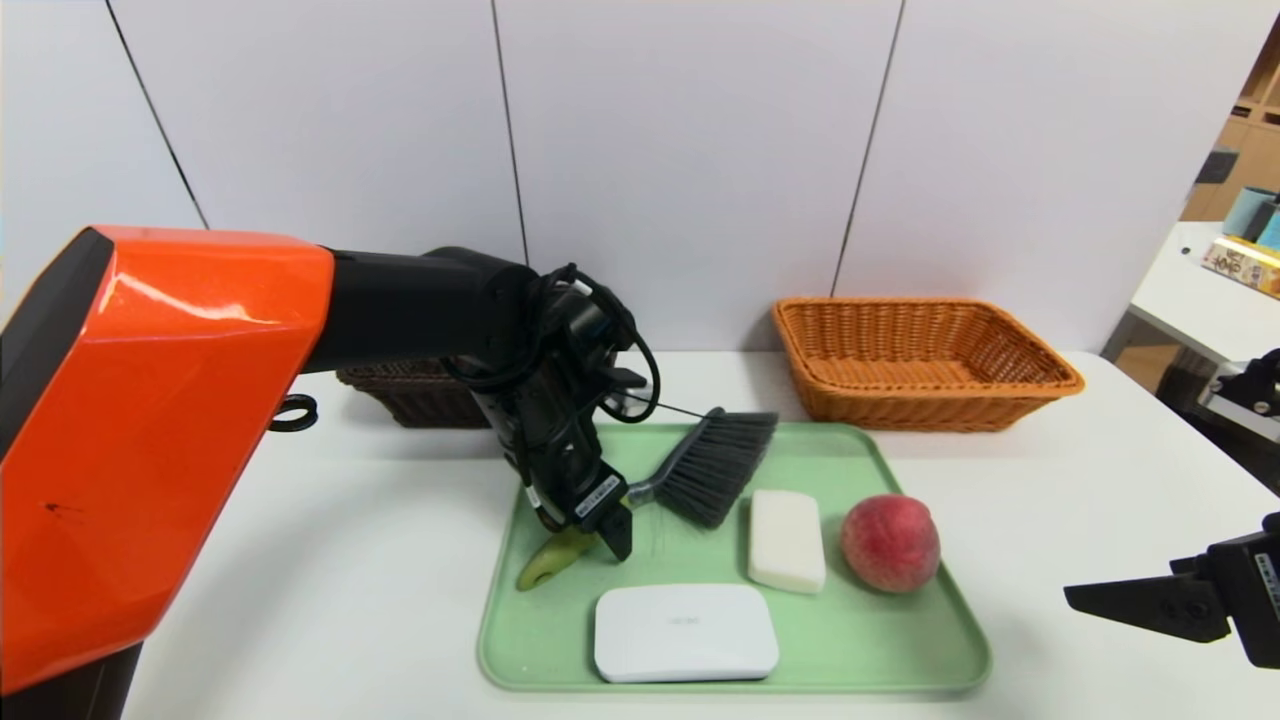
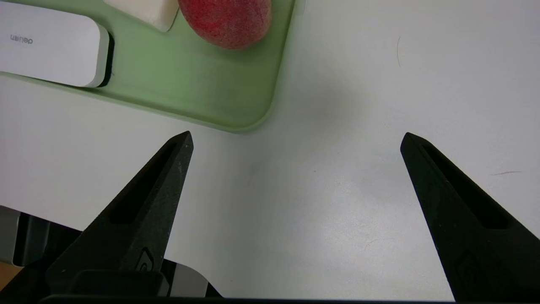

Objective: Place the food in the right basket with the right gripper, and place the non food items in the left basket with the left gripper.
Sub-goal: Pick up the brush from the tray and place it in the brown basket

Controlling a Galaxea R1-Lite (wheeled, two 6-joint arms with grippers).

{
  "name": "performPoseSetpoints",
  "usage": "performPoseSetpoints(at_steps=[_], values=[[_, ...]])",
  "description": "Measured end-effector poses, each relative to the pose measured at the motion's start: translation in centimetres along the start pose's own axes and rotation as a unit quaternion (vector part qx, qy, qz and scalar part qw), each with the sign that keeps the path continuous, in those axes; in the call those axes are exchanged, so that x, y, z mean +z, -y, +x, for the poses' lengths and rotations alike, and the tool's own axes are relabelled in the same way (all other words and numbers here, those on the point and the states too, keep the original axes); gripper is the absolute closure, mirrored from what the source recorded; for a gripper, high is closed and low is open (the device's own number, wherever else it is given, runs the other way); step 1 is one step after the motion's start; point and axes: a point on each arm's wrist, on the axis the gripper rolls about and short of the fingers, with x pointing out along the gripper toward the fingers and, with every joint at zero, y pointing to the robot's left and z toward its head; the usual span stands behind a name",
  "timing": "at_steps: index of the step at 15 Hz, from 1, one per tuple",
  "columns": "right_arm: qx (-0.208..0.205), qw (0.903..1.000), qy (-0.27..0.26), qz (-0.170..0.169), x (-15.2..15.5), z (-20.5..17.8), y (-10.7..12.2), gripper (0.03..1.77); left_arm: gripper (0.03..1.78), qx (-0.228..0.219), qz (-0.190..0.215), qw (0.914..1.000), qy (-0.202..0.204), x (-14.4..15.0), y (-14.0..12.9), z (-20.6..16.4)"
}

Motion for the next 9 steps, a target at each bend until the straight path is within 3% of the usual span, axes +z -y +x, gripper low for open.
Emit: performPoseSetpoints(at_steps=[9], values=[[-0.001,1.0000,0.001,-0.001,0.08,0.04,0.01,0.10,0.12,-0.001,0.001,1.0000,-0.005,-0.02,0.02,0.41]])
